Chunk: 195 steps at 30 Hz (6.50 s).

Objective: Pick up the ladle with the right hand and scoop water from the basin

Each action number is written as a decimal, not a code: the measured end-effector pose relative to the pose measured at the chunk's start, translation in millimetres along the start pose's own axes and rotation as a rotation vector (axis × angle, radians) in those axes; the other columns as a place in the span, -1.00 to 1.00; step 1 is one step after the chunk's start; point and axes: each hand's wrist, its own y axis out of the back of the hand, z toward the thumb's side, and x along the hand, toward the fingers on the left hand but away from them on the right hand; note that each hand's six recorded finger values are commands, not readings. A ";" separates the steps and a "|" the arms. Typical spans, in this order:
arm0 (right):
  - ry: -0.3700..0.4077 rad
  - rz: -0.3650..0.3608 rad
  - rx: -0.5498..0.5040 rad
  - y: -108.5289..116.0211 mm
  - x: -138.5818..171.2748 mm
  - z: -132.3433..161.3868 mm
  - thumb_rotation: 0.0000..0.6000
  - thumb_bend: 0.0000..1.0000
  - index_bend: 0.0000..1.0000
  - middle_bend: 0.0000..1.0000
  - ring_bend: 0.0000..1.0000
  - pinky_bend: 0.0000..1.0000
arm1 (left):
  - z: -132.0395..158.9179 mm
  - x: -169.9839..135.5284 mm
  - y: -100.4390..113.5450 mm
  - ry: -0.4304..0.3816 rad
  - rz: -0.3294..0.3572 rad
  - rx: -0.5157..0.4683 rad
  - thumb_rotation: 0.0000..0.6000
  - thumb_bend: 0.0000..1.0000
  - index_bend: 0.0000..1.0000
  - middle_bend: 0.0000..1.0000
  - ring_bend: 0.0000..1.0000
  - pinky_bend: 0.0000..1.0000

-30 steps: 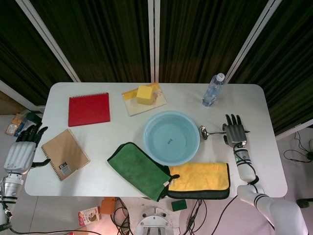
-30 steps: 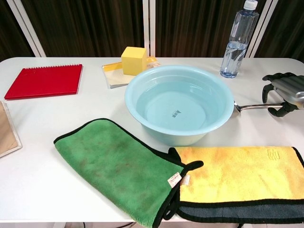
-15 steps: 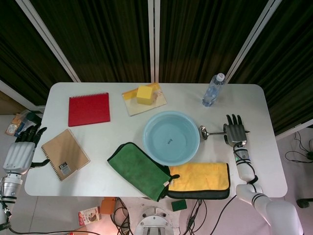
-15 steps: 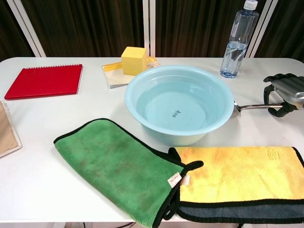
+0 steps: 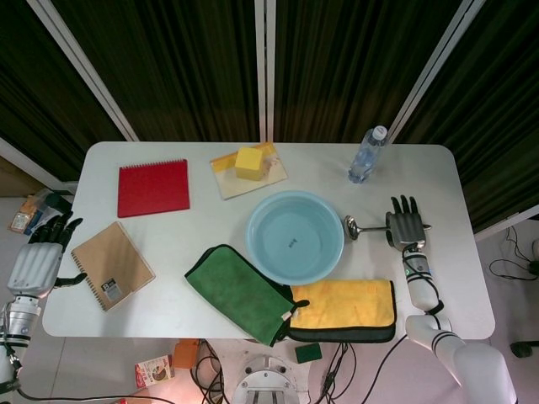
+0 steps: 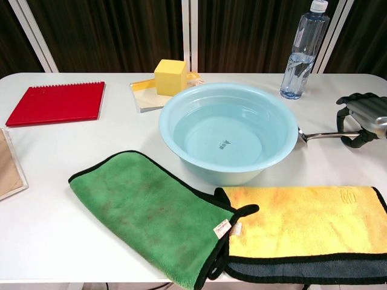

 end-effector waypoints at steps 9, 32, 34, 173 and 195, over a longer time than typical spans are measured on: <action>0.002 -0.031 -0.038 4.8 0.9 0.5 1.00 -0.17 0.35 -0.72 -1.00 -1.00 | -1.0 1.0 0.3 0.002 0.001 -0.003 1.00 -0.96 -0.78 -0.99 -1.00 -0.71; 0.032 -0.098 -0.247 22.0 17.2 -7.7 1.00 0.10 0.51 -0.27 -0.53 0.11 | -1.8 -0.4 -2.5 -0.003 0.005 -0.023 1.00 -0.96 -0.78 -1.00 -1.00 -0.70; 0.027 -0.102 -0.260 23.9 17.2 -9.7 1.00 0.10 0.50 -0.25 -0.47 0.18 | -2.0 -0.6 -2.1 -0.003 0.007 -0.024 1.00 -0.96 -0.78 -1.00 -1.00 -0.69; 0.509 -0.261 0.062 116.3 29.5 153.3 1.00 0.20 0.49 0.51 0.41 0.65 | -27.3 -7.1 7.8 0.012 0.069 -0.081 1.00 -0.96 -0.79 -1.00 -1.00 -0.69; 0.420 0.022 -0.038 148.2 29.6 135.5 1.00 0.20 0.51 0.50 0.41 0.65 | -20.2 -0.1 5.1 0.005 0.044 -0.081 1.00 -0.96 -0.79 -1.00 -1.00 -0.69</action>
